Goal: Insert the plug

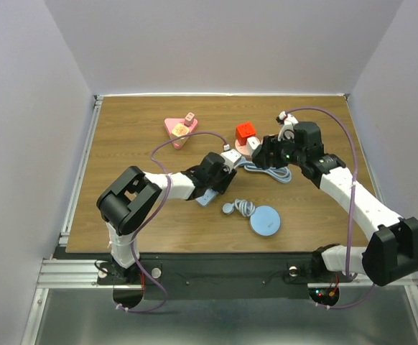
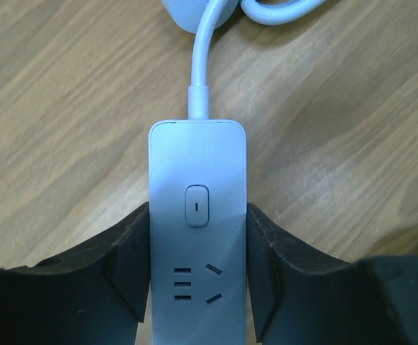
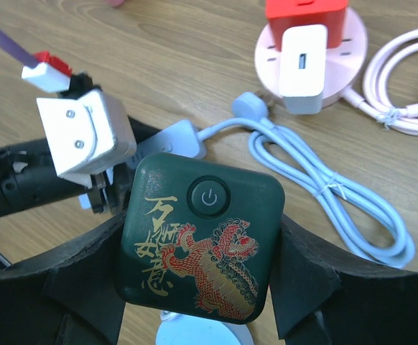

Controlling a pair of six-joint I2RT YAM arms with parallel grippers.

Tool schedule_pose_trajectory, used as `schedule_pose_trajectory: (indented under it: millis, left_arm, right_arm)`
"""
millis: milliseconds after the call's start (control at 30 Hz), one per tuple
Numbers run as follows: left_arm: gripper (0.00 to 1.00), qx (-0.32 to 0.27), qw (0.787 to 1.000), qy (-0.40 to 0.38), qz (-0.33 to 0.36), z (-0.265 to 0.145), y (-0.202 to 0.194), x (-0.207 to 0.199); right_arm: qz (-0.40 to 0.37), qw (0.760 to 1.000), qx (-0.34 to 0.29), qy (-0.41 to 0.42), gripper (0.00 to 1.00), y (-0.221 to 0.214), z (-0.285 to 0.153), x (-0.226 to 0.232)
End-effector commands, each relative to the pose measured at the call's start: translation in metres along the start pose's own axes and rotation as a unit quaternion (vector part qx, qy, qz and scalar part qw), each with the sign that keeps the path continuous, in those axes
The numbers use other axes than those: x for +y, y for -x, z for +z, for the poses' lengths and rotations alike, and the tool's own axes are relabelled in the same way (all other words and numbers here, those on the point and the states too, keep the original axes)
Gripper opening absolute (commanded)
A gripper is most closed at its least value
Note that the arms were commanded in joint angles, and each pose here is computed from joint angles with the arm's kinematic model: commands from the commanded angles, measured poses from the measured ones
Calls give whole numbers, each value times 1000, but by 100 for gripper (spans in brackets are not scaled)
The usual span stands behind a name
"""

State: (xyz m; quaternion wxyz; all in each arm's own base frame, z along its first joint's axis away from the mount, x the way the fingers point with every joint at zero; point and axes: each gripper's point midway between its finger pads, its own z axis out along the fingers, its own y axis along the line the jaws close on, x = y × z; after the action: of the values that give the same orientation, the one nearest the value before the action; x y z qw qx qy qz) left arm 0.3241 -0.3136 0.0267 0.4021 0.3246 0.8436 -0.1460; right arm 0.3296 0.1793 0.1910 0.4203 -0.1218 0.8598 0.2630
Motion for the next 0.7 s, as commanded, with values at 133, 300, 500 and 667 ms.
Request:
schedule_pose_trajectory:
  millis: [133,300,500,667]
  left_arm:
    - [80,-93,996,1,9,-6,56,11]
    - [99,-135,991,2,-10,-39,79,15]
    - [99,-131,989,-4,-67,-74,61,12]
    - [99,-98,986,43,-127,-90,17,26]
  right_arm:
    - [-43,995,-48,71,0,29,3,24]
    - [-71,991,-48,99,0,31,8,44]
    - [-84,990,-38,110,0,28,20,56]
    - [-95,987,-25,130,0,19,36,71]
